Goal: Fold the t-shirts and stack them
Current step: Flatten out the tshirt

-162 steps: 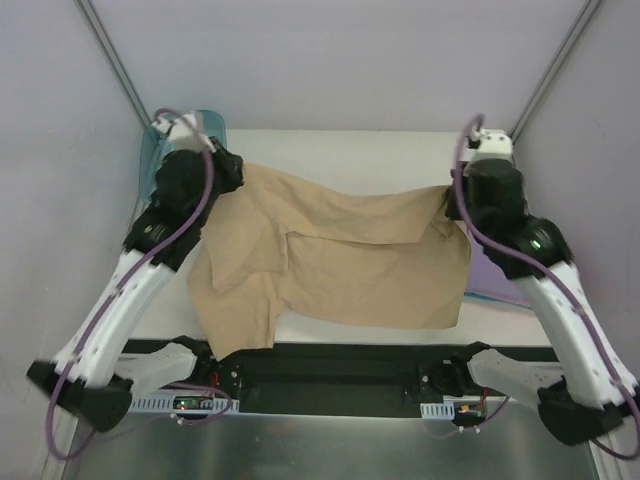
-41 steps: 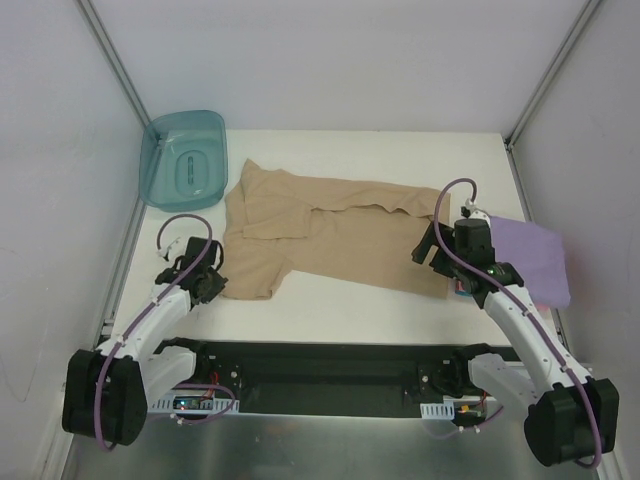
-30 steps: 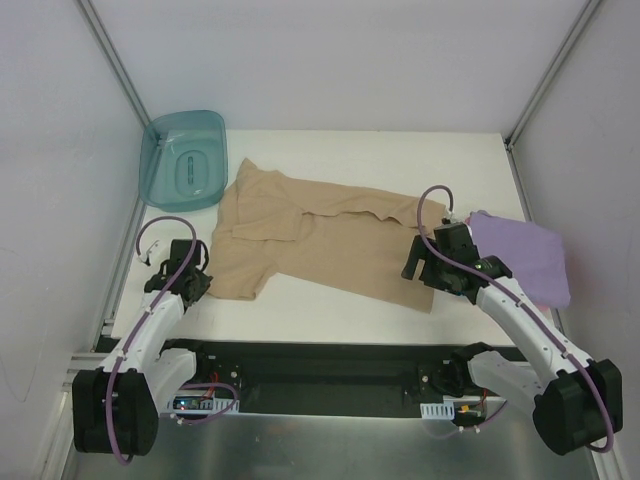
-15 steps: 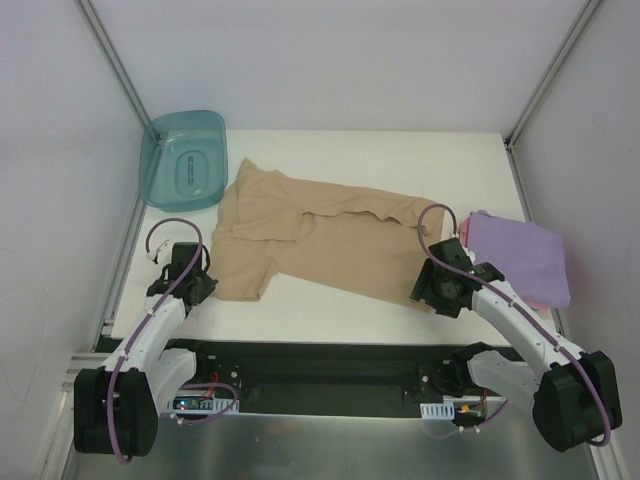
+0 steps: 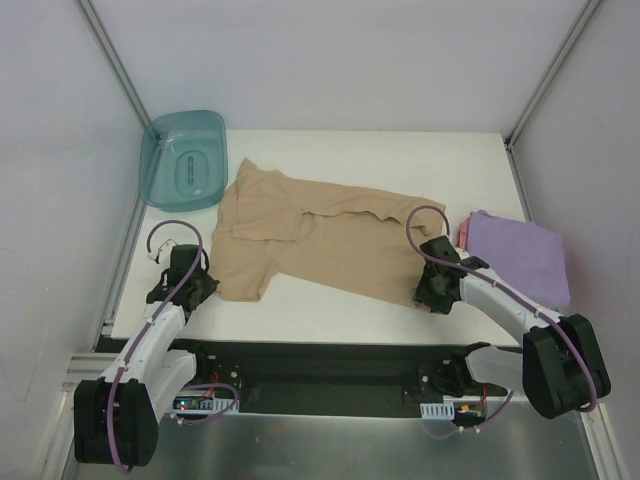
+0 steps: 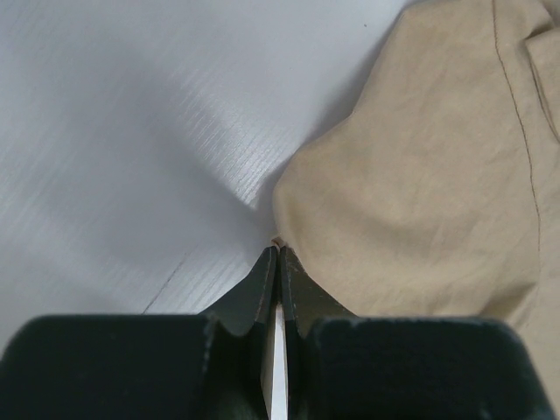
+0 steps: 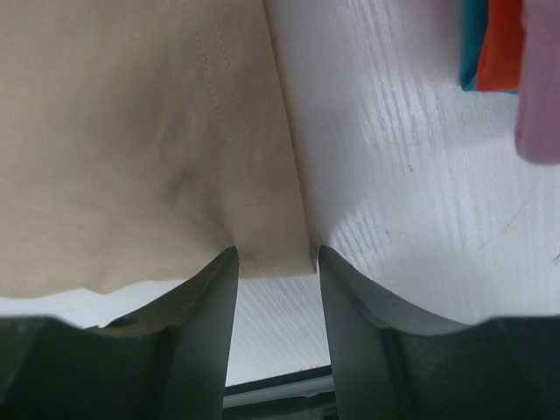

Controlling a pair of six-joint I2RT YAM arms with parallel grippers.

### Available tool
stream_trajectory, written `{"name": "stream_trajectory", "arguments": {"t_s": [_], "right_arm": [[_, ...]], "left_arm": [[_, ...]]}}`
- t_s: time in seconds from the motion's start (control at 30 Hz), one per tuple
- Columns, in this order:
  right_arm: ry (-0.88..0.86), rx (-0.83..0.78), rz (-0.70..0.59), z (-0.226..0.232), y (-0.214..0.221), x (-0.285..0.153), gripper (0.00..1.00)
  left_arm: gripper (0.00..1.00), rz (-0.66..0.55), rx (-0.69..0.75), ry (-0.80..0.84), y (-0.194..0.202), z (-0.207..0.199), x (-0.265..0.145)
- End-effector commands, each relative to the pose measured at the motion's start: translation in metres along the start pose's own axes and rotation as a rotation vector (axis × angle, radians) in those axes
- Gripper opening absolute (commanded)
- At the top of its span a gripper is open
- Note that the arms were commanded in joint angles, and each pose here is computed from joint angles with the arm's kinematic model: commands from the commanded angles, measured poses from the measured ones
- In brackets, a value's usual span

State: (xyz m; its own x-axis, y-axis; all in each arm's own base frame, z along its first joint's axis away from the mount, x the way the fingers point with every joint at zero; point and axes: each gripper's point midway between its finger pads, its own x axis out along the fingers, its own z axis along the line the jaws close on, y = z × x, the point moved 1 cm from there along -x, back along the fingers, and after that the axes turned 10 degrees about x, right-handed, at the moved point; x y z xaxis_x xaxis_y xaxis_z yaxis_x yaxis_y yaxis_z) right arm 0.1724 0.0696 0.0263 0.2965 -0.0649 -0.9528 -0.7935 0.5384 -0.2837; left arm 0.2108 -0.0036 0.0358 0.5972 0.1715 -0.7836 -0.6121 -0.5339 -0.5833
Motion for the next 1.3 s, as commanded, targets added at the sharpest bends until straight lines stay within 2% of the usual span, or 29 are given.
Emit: {"name": "stream_trajectory", "arguments": {"t_s": [0.0,0.17,0.47,0.67,0.73,0.87,0.9,0.93,0.97,1.0,1.07,1.1,1.17,1.2,1.27], "right_arm": [[0.0,0.009,-0.013,0.007,-0.006,0.01,0.43],[0.019,0.001,0.007,0.007,-0.004,0.018,0.34],[-0.07,-0.032,-0.011,0.024,-0.012,0.006,0.01],[-0.196,-0.081,-0.133,0.044,-0.042,-0.038,0.01],[-0.272,-0.082,-0.23,0.058,-0.064,-0.072,0.01],[-0.371,-0.082,-0.411,0.068,-0.102,-0.145,0.01],[-0.39,-0.084,-0.455,0.068,-0.11,-0.161,0.01],[-0.45,-0.06,-0.534,0.07,-0.123,-0.195,0.01],[-0.456,-0.048,-0.578,0.066,-0.131,-0.21,0.01],[-0.472,-0.05,-0.616,0.063,-0.136,-0.225,0.01],[-0.543,-0.021,-0.709,0.059,-0.149,-0.272,0.01],[-0.564,-0.015,-0.744,0.056,-0.153,-0.29,0.01],[-0.6,-0.006,-0.831,0.045,-0.161,-0.333,0.01],[-0.612,-0.004,-0.86,0.041,-0.163,-0.347,0.01],[-0.665,-0.011,-0.938,0.03,-0.163,-0.389,0.01]], "left_arm": [[0.0,-0.006,0.009,0.006,-0.003,0.0,0.002],[0.0,-0.003,0.008,0.007,-0.002,-0.001,0.002],[0.0,-0.037,0.03,0.077,-0.008,-0.01,-0.007],[0.0,-0.109,0.028,0.253,-0.031,-0.041,-0.034],[0.0,-0.163,0.02,0.318,-0.05,-0.056,-0.052],[0.0,-0.32,0.002,0.464,-0.1,-0.085,-0.109],[0.0,-0.385,-0.016,0.503,-0.121,-0.093,-0.134],[0.0,-0.424,-0.023,0.526,-0.132,-0.097,-0.149],[0.0,-0.461,-0.028,0.551,-0.142,-0.1,-0.165],[0.0,-0.536,-0.031,0.593,-0.164,-0.107,-0.197],[0.0,-0.614,-0.034,0.623,-0.184,-0.111,-0.229],[0.0,-0.688,-0.037,0.658,-0.201,-0.113,-0.263],[0.0,-0.756,-0.04,0.683,-0.216,-0.114,-0.294],[0.0,-0.825,-0.04,0.717,-0.227,-0.113,-0.328],[0.0,-0.885,-0.033,0.74,-0.236,-0.112,-0.357]]}}
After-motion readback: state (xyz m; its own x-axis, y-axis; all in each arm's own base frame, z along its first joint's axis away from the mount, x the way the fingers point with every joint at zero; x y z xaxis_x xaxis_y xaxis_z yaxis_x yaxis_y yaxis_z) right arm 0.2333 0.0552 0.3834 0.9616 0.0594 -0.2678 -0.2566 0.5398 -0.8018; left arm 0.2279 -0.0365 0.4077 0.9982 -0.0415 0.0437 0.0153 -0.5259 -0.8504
